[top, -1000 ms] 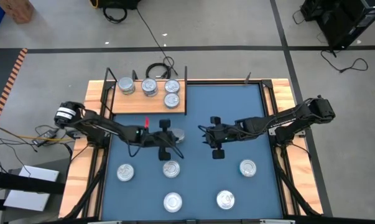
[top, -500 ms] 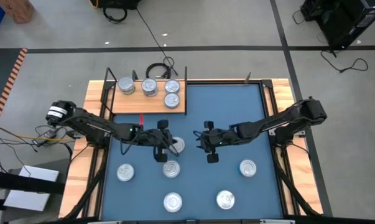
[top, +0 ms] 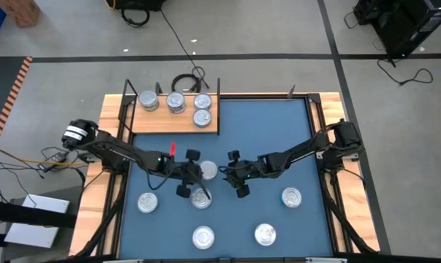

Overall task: Stack canned seafood by type on shelf
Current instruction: Put the green tuna can on the shelf aligned with the other green tuna can

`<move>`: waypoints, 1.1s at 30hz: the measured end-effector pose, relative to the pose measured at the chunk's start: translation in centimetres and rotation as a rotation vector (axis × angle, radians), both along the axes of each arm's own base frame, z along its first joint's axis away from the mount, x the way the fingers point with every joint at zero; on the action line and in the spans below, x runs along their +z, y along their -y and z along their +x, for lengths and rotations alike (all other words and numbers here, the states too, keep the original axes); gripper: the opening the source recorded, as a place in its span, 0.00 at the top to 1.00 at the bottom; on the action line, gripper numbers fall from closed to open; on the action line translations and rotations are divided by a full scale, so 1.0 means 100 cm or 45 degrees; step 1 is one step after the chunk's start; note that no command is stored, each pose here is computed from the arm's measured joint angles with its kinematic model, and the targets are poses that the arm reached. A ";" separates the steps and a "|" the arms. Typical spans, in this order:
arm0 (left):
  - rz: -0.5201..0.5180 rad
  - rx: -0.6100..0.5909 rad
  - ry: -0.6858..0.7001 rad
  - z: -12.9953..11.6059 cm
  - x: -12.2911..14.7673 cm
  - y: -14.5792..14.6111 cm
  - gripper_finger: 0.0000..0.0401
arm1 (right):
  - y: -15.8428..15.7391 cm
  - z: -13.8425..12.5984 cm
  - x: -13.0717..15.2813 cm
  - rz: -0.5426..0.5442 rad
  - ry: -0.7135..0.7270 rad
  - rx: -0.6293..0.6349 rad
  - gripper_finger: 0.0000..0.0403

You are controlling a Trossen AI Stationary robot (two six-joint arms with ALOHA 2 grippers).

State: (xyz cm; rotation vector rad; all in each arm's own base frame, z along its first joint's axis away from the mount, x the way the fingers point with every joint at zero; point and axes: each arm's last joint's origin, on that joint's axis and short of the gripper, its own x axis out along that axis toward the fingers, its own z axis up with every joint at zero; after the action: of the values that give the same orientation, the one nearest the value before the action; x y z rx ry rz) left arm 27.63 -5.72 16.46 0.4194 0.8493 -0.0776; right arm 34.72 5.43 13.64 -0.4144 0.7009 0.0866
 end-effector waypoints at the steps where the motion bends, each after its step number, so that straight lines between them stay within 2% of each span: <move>1: 0.007 -0.007 -0.014 0.000 -0.002 0.000 0.81 | 0.000 0.000 0.000 0.000 0.000 0.000 0.64; 14: 0.061 -0.033 -0.051 0.000 -0.006 0.000 0.80 | 0.000 0.001 0.005 0.007 0.034 0.001 0.65; 24: 0.179 -0.147 -0.132 0.003 -0.020 0.001 0.80 | 0.000 0.002 0.006 0.011 0.050 0.000 0.65; 27: 0.212 -0.121 -0.119 0.005 -0.022 0.001 0.81 | 0.000 0.002 0.006 0.011 0.054 0.000 0.65; 30: 0.244 -0.093 -0.112 0.005 -0.022 0.000 0.84 | 0.000 0.002 0.006 0.011 0.054 0.000 0.66; 33: 0.252 -0.081 -0.109 0.005 -0.022 0.000 0.93 | 0.000 0.002 0.006 0.011 0.053 -0.001 0.66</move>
State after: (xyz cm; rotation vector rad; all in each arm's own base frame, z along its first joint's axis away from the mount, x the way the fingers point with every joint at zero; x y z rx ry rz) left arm 28.12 -5.72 14.26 0.6329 0.9319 -0.0709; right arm 34.89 5.40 14.28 -0.4069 0.6592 0.0802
